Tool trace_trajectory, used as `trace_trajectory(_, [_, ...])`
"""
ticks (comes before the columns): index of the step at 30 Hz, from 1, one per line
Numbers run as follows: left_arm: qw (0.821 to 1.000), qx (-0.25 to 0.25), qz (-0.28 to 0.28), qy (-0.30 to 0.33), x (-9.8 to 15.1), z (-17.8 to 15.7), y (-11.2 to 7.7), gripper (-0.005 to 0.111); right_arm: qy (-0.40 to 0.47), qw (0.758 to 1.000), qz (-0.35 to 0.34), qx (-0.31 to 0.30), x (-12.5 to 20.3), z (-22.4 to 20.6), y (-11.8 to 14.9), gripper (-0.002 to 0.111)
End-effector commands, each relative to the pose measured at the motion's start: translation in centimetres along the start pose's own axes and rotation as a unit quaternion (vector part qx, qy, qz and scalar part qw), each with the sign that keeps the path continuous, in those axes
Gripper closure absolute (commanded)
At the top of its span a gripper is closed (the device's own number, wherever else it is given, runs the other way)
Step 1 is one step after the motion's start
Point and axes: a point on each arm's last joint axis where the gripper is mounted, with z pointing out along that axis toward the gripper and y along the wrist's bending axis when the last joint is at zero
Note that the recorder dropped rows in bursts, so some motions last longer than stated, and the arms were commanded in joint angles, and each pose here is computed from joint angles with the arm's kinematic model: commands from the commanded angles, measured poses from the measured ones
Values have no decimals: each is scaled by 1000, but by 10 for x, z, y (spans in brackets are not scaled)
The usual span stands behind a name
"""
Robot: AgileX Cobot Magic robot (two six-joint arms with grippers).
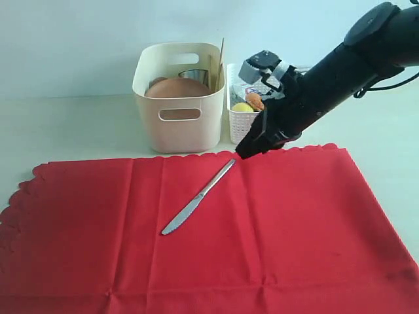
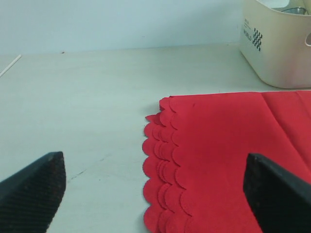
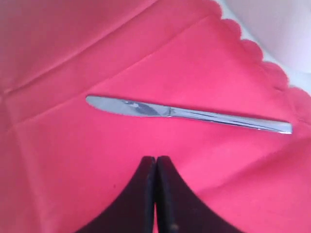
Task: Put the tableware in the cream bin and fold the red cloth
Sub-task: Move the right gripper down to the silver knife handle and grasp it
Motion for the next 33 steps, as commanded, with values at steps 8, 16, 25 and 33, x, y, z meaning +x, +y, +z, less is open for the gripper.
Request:
trace_trajectory(8, [1000,-1,1,-6,0,0,0,13,61,991,-115,-45,26,32,-13,108])
trace_trajectory(16, [1000,-1,1,-6,0,0,0,13,112,978,-174,9,28,32,-25,108])
trace_trajectory(25, [1000,-1,1,-6,0,0,0,13,220,907,-356,42,-19,53,7,108])
trace_trajectory(33, [1000,-1,1,-6,0,0,0,13,215,899,-382,26,-56,75,15,108])
